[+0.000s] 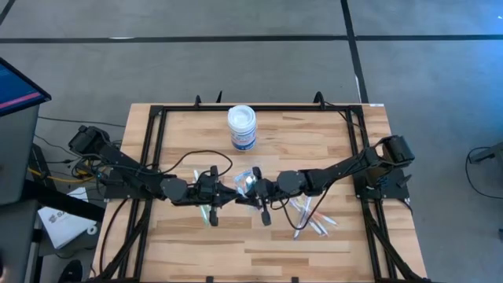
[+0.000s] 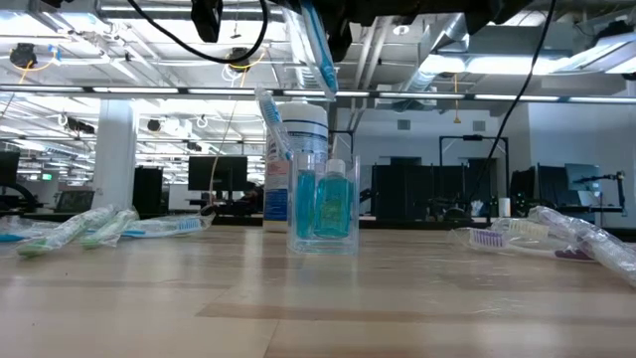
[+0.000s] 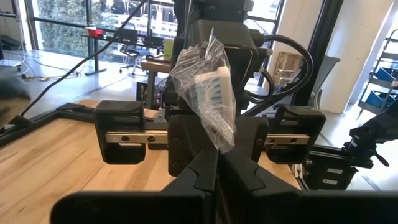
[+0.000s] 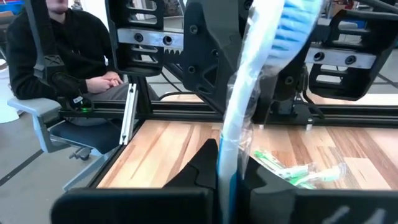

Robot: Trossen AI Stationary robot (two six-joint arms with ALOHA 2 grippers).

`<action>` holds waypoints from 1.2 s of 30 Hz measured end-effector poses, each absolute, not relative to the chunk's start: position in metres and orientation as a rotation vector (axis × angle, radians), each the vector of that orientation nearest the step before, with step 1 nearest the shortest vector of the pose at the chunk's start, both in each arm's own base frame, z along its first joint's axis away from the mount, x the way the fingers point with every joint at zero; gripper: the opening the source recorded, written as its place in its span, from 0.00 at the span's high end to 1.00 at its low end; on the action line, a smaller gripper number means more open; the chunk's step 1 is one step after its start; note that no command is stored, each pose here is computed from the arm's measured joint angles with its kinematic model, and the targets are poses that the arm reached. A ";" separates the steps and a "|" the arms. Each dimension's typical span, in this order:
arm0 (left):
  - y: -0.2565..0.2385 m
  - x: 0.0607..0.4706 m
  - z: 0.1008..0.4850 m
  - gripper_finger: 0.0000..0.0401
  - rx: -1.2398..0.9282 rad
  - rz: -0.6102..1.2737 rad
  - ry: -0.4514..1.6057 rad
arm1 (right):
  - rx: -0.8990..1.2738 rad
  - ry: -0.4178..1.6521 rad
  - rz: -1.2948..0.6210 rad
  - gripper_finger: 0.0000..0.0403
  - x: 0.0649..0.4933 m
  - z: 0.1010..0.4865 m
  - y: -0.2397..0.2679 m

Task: Pick & Place toothbrushing station
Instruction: Put the bottom blue toothbrush into the Transparent organizer

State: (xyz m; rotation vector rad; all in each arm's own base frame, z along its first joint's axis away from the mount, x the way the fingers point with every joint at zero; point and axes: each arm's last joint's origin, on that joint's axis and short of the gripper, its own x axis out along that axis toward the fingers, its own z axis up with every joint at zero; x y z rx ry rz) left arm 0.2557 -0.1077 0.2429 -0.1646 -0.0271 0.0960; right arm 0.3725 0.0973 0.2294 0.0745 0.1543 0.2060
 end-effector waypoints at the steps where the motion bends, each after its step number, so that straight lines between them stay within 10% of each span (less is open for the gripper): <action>1: -0.108 0.256 0.243 0.99 -0.165 0.096 -0.027 | 0.073 0.155 0.206 0.99 0.372 0.229 0.097; 36: -0.112 0.249 0.245 0.80 -0.112 0.098 -0.010 | 0.027 0.156 0.194 1.00 0.357 0.232 0.091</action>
